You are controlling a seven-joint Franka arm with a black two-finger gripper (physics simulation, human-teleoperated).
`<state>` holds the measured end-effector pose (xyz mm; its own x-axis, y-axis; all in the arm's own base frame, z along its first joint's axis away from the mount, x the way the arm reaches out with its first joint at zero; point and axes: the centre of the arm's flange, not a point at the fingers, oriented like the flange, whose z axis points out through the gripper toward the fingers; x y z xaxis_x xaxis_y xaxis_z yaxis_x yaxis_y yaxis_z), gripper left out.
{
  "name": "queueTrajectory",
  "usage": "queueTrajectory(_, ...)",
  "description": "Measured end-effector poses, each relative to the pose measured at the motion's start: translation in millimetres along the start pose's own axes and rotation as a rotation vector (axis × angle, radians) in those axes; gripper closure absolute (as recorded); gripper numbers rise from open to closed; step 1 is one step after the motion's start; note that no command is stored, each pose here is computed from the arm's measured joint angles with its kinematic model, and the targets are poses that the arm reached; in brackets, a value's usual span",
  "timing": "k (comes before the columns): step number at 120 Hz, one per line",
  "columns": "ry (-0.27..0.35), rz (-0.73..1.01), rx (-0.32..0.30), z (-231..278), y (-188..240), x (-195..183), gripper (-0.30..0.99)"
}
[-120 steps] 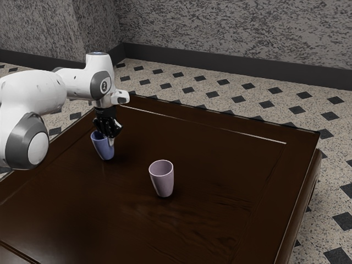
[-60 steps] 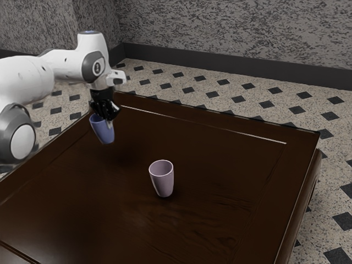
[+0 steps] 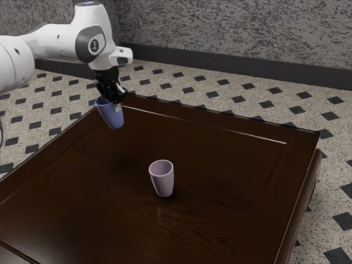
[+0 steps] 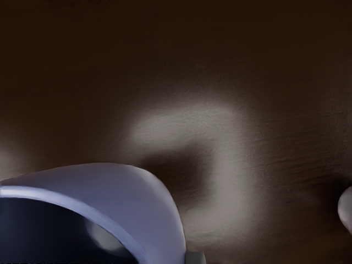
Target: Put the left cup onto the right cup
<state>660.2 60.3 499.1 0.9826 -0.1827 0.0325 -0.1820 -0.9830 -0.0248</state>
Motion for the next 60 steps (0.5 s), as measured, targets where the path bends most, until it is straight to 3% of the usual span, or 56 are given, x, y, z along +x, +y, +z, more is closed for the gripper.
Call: queueTrajectory(60, -0.011, 0.186, -0.018, -18, 111, 1, 0.79)
